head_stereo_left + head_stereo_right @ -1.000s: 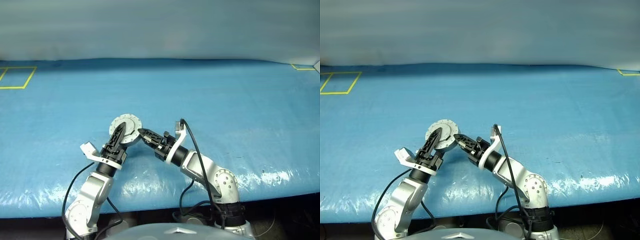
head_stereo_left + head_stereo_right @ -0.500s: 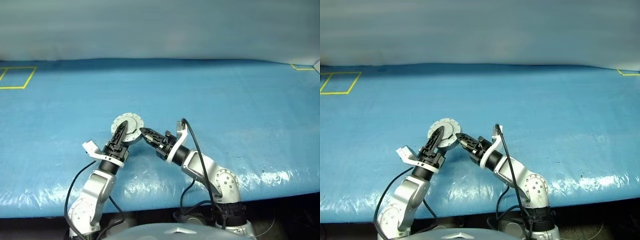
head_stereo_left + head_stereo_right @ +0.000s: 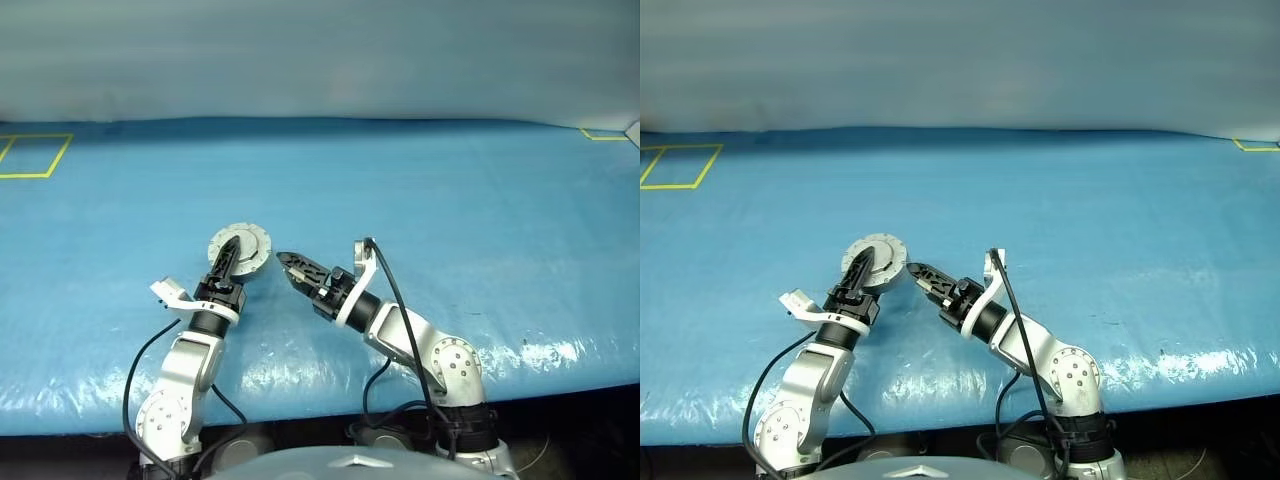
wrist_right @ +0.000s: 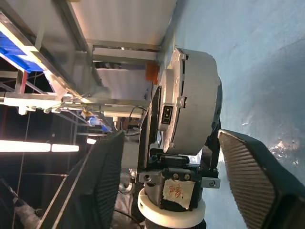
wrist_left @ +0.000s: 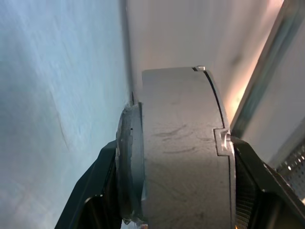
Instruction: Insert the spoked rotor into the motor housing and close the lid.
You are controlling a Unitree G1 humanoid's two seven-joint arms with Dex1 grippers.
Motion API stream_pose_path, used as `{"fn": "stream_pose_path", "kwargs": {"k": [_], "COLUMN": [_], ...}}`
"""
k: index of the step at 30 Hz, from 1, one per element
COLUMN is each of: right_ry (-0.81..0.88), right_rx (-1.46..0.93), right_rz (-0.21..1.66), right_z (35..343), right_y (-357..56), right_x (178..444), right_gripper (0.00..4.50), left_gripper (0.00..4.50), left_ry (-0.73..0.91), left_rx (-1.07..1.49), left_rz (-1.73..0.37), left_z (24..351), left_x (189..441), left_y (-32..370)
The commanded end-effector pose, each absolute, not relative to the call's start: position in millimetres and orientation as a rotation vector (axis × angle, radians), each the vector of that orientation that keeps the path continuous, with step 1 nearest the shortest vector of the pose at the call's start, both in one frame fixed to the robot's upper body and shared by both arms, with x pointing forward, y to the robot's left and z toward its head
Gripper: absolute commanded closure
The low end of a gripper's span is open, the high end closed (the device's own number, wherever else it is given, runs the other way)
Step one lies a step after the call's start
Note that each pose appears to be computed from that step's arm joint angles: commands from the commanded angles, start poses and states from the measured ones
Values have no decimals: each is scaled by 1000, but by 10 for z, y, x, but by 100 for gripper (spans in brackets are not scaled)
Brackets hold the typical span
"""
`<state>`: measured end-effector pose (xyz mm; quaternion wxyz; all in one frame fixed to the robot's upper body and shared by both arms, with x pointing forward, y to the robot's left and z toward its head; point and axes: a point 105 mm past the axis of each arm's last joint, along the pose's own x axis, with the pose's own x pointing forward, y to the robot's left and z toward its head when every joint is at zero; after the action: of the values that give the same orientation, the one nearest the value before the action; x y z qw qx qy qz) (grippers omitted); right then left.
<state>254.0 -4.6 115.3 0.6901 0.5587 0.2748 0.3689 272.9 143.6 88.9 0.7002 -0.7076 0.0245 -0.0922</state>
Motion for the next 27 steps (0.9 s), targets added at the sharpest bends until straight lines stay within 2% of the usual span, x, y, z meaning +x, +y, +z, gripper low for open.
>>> {"fn": "stream_pose_path", "kwargs": {"k": [1, 10, 14, 18, 21, 27], "right_ry": [554, 462, 340, 181, 92, 108], "right_rx": [1199, 745, 389, 183, 108, 97], "right_rz": [841, 795, 778, 729, 672, 684], "right_z": [1225, 953, 841, 834, 837, 744], "right_y": [-86, -240, -310, -384, -430, -396], "right_x": [2550, 2611, 2635, 2687, 2725, 2699], "right_gripper": [4, 0, 0, 0, 0, 0], "left_gripper": [200, 200, 200, 200, 200, 200], "left_ry": [-73, -106, -64, -29, -1, 21], "left_rx": [-1556, -1349, -1253, -1182, -1134, -1110], "left_rz": [-254, -119, -45, -15, -21, -10], "left_z": [1203, 1232, 1151, 1133, 1126, 1124], "left_x": [2828, 3336, 3642, 3926, 4081, 4314], "left_y": [1507, 2033, 2215, 2343, 2353, 2345]}}
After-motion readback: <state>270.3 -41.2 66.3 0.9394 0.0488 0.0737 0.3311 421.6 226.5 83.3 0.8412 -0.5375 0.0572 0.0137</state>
